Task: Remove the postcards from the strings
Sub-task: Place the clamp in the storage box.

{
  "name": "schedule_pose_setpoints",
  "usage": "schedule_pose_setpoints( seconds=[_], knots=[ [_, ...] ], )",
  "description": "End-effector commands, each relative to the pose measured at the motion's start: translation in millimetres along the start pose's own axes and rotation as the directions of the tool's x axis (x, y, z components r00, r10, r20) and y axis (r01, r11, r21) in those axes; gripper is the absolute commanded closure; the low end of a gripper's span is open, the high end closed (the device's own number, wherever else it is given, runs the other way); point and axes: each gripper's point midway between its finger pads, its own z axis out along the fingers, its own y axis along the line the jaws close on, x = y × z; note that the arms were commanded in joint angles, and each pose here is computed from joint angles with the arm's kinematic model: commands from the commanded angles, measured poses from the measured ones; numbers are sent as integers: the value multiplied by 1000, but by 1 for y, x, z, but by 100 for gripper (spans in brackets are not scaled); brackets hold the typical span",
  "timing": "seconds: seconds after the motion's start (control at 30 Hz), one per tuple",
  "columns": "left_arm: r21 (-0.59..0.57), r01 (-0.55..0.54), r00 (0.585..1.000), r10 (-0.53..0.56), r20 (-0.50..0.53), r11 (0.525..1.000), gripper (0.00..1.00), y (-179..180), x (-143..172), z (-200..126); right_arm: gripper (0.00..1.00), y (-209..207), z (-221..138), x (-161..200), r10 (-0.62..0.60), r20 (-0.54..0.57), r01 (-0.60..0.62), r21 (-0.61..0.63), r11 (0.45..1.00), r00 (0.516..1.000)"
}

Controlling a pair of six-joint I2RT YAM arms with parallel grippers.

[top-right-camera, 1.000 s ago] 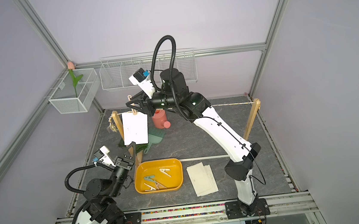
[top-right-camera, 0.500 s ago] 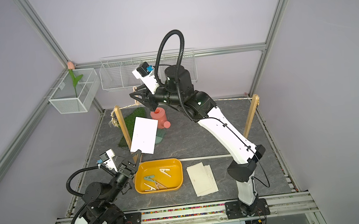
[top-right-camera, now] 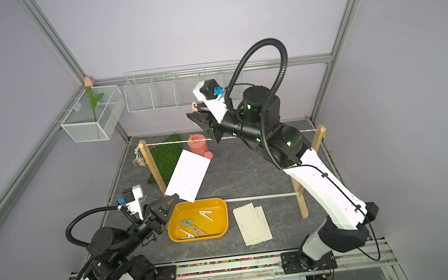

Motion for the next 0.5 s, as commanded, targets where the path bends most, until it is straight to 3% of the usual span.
schedule_pose_setpoints(
  seconds=[0.0,0.23,0.47],
  knots=[
    [87,-144,988,148,-38,986,100,-34,-13,-11,69,8,-31,7,-23,30,22,9,1000,999],
    [115,-330,944,331,10,937,100,-74,-57,-20,68,35,-89,68,104,-2,-104,1,995,995],
    [132,-479,875,460,153,868,100,-117,-111,-23,70,61,-71,159,278,-152,-289,-53,956,948]
  ],
)
